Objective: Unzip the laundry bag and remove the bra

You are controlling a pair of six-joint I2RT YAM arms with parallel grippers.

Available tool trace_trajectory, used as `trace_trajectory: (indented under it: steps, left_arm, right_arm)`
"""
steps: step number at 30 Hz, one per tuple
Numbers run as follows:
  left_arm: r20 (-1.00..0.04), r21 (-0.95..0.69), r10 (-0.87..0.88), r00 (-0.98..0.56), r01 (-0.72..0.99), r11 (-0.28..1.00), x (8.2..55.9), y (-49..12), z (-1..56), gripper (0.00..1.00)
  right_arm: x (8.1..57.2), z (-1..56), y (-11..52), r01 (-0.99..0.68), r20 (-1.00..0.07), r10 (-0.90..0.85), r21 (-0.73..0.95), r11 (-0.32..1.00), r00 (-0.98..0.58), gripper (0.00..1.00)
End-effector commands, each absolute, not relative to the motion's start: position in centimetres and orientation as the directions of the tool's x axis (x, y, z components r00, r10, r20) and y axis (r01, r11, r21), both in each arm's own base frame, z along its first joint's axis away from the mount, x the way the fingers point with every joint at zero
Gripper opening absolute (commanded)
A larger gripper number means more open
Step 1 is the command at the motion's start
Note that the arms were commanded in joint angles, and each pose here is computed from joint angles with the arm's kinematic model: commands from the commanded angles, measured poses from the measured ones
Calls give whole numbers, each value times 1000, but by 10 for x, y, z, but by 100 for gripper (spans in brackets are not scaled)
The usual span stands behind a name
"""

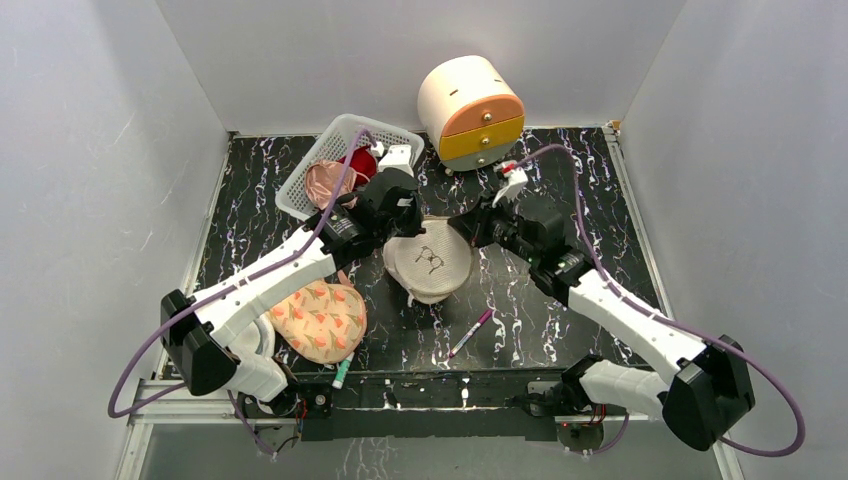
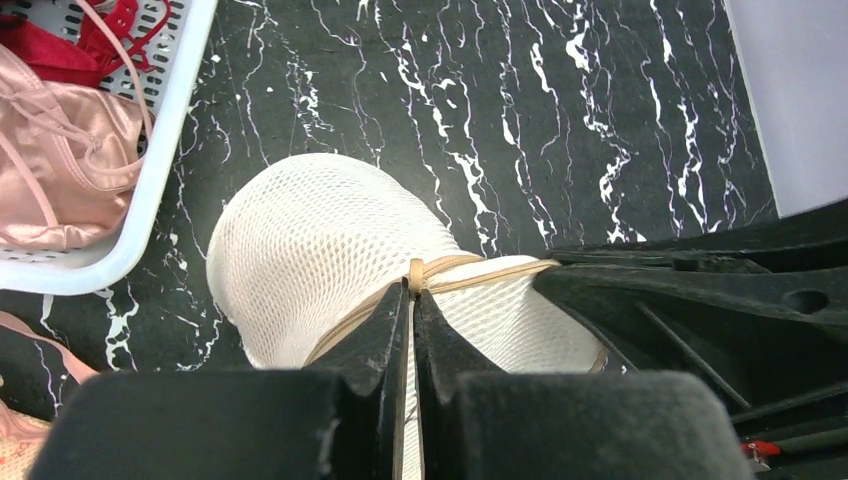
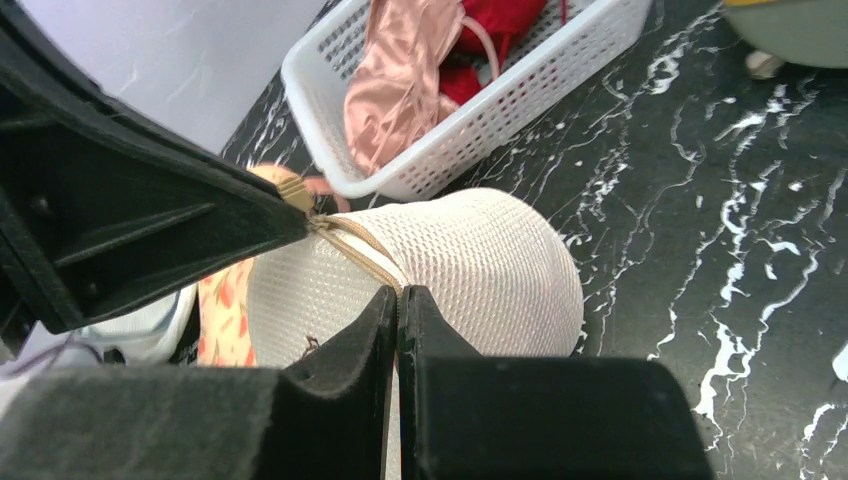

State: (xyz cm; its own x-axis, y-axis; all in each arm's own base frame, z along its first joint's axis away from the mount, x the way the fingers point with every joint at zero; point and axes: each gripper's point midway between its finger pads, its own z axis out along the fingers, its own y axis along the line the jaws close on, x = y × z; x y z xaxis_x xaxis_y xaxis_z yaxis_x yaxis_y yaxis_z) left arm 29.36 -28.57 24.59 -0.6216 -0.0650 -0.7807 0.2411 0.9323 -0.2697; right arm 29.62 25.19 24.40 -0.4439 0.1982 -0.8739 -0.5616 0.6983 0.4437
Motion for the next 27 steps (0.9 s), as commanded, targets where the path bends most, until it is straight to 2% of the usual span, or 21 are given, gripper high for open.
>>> trace_trajectory:
  steps: [1, 5, 9, 11, 15, 17, 22, 27]
  left_arm:
    - [-835, -294, -180, -520, 145, 945, 302, -255, 286, 0]
    - [-832, -303, -183, -523, 152, 941, 302, -258, 285, 0]
    - [-827, -321, -171, -535, 201, 925, 301, -268, 286, 0]
    - [-823, -330, -159, -545, 233, 915, 300, -275, 286, 0]
    - [-814, -336, -132, -565, 274, 901, 297, -285, 283, 0]
    - [-804, -326, -108, -585, 282, 902, 297, -289, 275, 0]
    - [-787, -332, -84, -612, 304, 893, 295, -298, 267, 0]
    - [-780, -333, -74, -622, 312, 890, 295, -301, 264, 0]
  right_arm:
    - [301, 248, 207, -383, -869, 342, 470, 795, -356, 0]
    - [293, 238, 202, -365, -859, 351, 484, 795, -374, 0]
    - [286, 236, 214, -447, -870, 299, 464, 765, -392, 0]
    - [283, 237, 223, -502, -881, 257, 443, 743, -398, 9]
    - [284, 244, 234, -562, -898, 188, 400, 724, -398, 36]
    - [289, 248, 235, -561, -903, 167, 382, 734, -397, 42]
    - [298, 259, 247, -601, -913, 108, 345, 721, -394, 43]
    - [291, 264, 272, -711, -913, 51, 348, 610, -404, 35]
